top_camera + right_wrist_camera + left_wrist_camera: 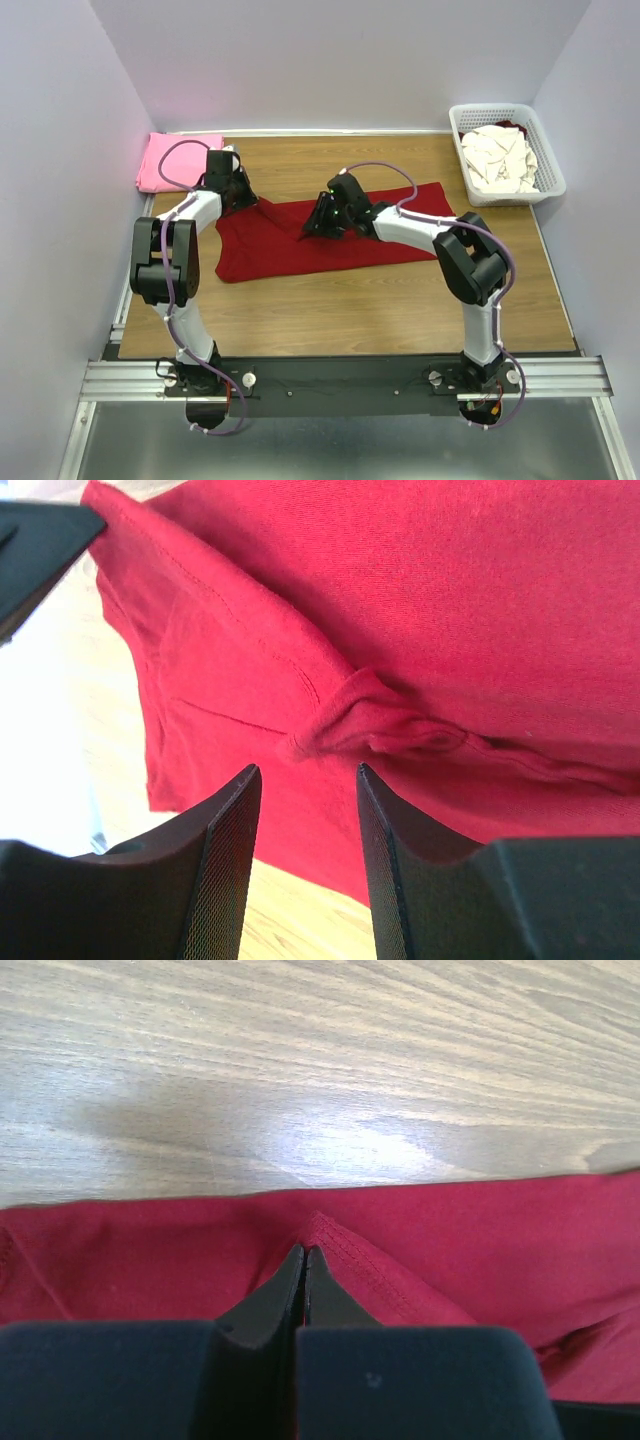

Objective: Fold and stack the t-shirts
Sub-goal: Fold the tshirt

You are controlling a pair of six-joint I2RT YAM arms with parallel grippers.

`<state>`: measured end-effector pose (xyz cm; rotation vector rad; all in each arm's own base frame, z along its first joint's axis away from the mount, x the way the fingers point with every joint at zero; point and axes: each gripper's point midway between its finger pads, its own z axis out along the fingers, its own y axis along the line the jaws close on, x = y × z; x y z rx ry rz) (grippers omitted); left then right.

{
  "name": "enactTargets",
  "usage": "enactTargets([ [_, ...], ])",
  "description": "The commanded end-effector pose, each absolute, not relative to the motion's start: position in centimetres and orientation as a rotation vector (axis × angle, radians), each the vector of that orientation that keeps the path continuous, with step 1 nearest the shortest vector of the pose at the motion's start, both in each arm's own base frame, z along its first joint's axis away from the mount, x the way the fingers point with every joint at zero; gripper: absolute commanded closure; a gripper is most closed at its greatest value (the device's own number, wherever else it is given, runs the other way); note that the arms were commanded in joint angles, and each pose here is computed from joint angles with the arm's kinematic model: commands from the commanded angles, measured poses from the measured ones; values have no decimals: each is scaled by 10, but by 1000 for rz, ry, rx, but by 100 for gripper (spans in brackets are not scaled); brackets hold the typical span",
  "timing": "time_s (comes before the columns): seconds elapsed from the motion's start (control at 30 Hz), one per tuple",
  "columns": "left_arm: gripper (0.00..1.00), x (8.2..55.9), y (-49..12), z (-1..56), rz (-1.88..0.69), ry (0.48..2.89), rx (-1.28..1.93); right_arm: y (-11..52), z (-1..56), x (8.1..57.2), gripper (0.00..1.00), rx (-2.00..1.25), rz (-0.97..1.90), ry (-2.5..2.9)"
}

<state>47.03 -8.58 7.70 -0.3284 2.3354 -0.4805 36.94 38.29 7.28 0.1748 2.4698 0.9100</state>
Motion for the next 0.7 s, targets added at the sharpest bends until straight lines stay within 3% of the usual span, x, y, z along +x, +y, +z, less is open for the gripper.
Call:
enactTargets([
  [0.0, 97, 467, -87, 80, -475, 2329, -306, 396, 70, 379, 49, 302, 920, 2455],
  [0.67, 97, 468, -91, 82, -475, 2332, -300, 410, 48, 385, 50, 426, 924, 2487],
])
